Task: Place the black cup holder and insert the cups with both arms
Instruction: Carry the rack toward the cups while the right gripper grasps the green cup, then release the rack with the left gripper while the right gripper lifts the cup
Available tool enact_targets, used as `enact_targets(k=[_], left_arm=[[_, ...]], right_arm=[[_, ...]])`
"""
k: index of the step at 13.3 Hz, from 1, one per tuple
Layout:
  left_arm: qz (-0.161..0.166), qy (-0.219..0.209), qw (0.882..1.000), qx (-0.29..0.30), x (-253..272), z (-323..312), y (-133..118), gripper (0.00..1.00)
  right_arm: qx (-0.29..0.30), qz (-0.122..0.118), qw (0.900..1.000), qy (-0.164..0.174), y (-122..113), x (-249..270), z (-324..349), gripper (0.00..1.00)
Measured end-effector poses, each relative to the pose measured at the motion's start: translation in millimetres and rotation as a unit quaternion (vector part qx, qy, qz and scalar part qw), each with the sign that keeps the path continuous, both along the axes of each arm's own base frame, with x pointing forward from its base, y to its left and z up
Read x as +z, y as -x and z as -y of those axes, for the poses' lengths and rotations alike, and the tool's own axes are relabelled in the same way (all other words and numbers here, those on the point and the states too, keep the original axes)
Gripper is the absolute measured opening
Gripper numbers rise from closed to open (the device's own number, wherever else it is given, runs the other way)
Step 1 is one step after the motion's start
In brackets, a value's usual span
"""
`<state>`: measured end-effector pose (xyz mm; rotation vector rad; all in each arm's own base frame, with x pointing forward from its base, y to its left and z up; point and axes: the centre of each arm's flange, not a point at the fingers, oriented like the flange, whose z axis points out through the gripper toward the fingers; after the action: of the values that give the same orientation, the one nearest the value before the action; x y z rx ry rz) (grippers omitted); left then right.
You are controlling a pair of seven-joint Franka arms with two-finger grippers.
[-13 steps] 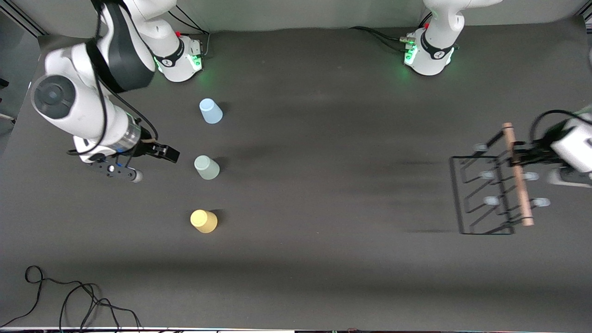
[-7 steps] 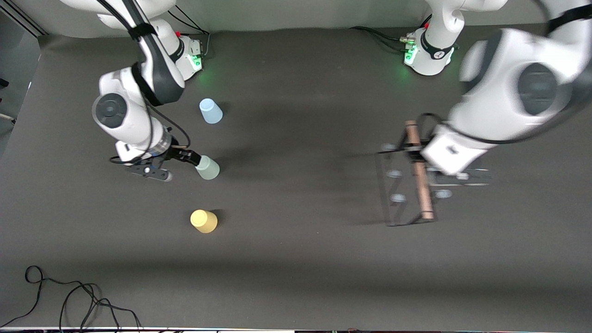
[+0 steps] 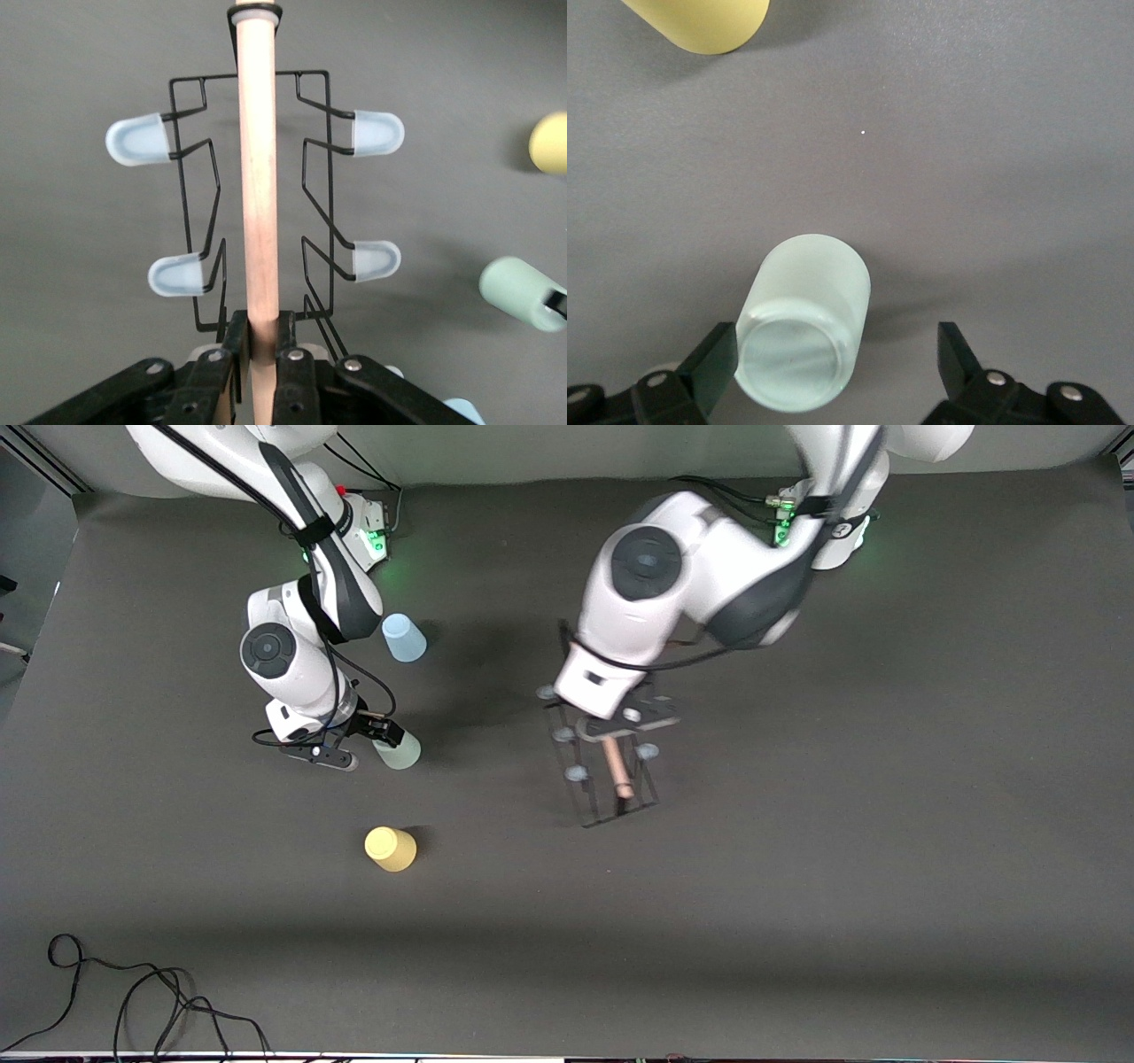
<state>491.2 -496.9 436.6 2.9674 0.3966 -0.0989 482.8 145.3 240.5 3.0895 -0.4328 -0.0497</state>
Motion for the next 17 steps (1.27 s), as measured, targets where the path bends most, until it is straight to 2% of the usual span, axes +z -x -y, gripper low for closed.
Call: enact_targets(k=[2,4,6,8,9,10,12,13,15,17], left_arm=[[0.019,0.008,0.999,-0.026,-26,42,25,0.16],[0.046,-0.001,0.997,-0.063,-54,74,48,0.16],[0.058,-0.007,0.995,-0.086,-77,96,63,0.16],[0.059,-0.008,0.994,-0.091,-87,102,61,0.16],[0.061,-0.009,0.994,-0.090,-88,101,58,0.16],[0.062,-0.008,0.994,-0.089,-90,101,56,0.16],[0.070,-0.003,0.993,-0.090,-93,102,52,0.16],[0.072,-0.001,0.993,-0.095,-93,103,52,0.16],[0.077,0.003,0.991,-0.112,-94,104,52,0.16],[0.078,0.004,0.990,-0.116,-94,105,53,0.16]], right_arm=[[-0.013,0.002,1.000,-0.010,0,-4,-3,1.00],[-0.008,0.006,1.000,-0.017,3,-6,-17,1.00],[-0.003,0.007,1.000,-0.016,6,-18,-25,1.00],[-0.003,0.007,1.000,-0.011,7,-34,-25,1.00],[-0.003,0.005,1.000,-0.009,7,-40,-25,0.94],[-0.003,0.004,1.000,-0.008,8,-42,-25,0.94],[-0.002,0.008,1.000,-0.010,6,-39,-25,0.74],[-0.003,0.010,1.000,-0.011,5,-37,-26,0.70],[-0.005,0.013,1.000,-0.013,2,-28,-25,0.70],[-0.009,0.001,1.000,-0.018,-4,3,-23,0.70]])
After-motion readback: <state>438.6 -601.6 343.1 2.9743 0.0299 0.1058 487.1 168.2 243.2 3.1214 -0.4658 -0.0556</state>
